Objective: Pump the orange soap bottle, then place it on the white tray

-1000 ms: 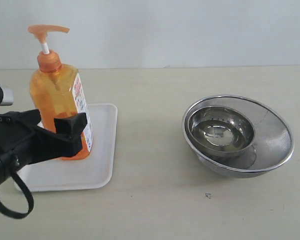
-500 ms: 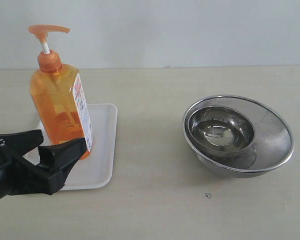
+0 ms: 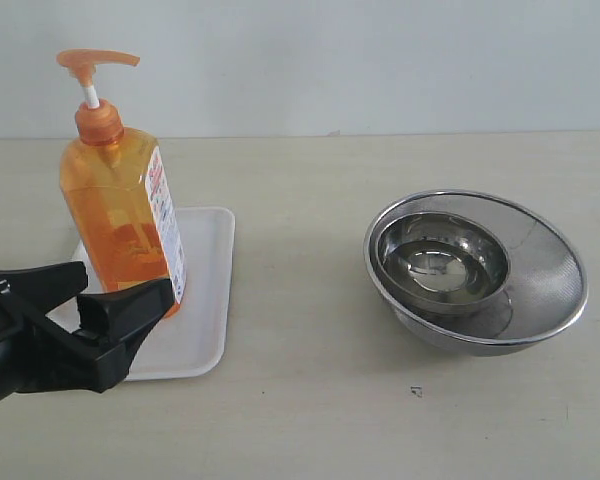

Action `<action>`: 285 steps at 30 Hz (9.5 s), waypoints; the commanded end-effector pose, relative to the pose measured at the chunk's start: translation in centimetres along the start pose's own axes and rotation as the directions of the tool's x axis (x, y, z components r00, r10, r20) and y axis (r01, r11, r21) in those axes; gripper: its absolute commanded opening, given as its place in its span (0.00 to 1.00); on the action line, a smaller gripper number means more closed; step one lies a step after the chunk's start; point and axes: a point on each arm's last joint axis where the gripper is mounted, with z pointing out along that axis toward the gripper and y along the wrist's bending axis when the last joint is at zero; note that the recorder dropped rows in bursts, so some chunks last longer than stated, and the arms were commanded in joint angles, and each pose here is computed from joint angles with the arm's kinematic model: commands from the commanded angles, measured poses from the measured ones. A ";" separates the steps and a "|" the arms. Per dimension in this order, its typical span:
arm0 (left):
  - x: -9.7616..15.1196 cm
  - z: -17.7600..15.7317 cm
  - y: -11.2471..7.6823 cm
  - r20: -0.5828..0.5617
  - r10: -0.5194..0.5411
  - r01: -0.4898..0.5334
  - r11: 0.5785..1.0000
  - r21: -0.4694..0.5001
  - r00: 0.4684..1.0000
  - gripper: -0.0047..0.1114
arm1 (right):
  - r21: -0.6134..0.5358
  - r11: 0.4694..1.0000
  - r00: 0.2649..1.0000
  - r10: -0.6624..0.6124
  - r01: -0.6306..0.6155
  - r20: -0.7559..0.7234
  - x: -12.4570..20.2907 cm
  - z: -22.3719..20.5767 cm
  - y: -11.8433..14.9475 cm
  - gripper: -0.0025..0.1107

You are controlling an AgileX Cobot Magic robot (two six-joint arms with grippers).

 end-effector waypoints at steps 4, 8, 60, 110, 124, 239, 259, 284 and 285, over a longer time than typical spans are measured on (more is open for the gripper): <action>0.0 -0.2 0.0 0.010 0.000 0.000 1.000 0.008 1.000 0.74 | 0.006 1.000 1.000 -0.010 0.009 0.012 -0.1 -0.1 0.0 0.02; -0.2 -0.2 0.0 0.039 -0.001 0.000 1.000 0.004 0.999 0.74 | 0.006 1.000 1.000 -0.010 0.009 0.012 -0.1 -0.1 0.0 0.02; 1.8 -11.8 4.5 0.375 -0.110 0.163 0.980 -0.112 0.920 0.08 | 0.005 1.000 1.000 -0.010 0.009 0.019 -0.2 -0.1 0.0 0.02; 4.2 -11.5 5.9 0.098 0.106 -0.069 0.942 -0.328 0.989 0.08 | 0.006 1.000 1.000 -0.008 0.008 0.012 -0.1 -0.1 0.0 0.02; 4.1 -11.6 6.1 0.103 0.100 -0.057 0.932 -0.358 0.990 0.08 | 0.006 1.000 1.000 -0.008 0.008 0.012 -0.1 -0.1 0.0 0.02; 4.1 -11.6 6.1 0.102 0.103 -0.060 0.932 -0.358 0.990 0.08 | -0.006 0.999 0.994 -0.035 0.036 0.099 -0.9 -0.1 0.1 0.02; 4.1 -11.6 6.1 0.102 0.103 -0.060 0.932 -0.358 0.990 0.08 | -0.009 0.999 0.993 -0.035 0.036 0.113 -1.0 -0.1 0.1 0.02; 4.1 -11.6 6.1 0.102 0.103 -0.060 0.932 -0.358 0.990 0.08 | -0.009 0.999 0.993 -0.035 0.036 0.113 -1.0 -0.1 0.1 0.02; 4.1 -11.6 6.1 0.102 0.103 -0.060 0.932 -0.358 0.990 0.08 | -0.009 0.999 0.993 -0.035 0.036 0.113 -1.0 -0.1 0.1 0.02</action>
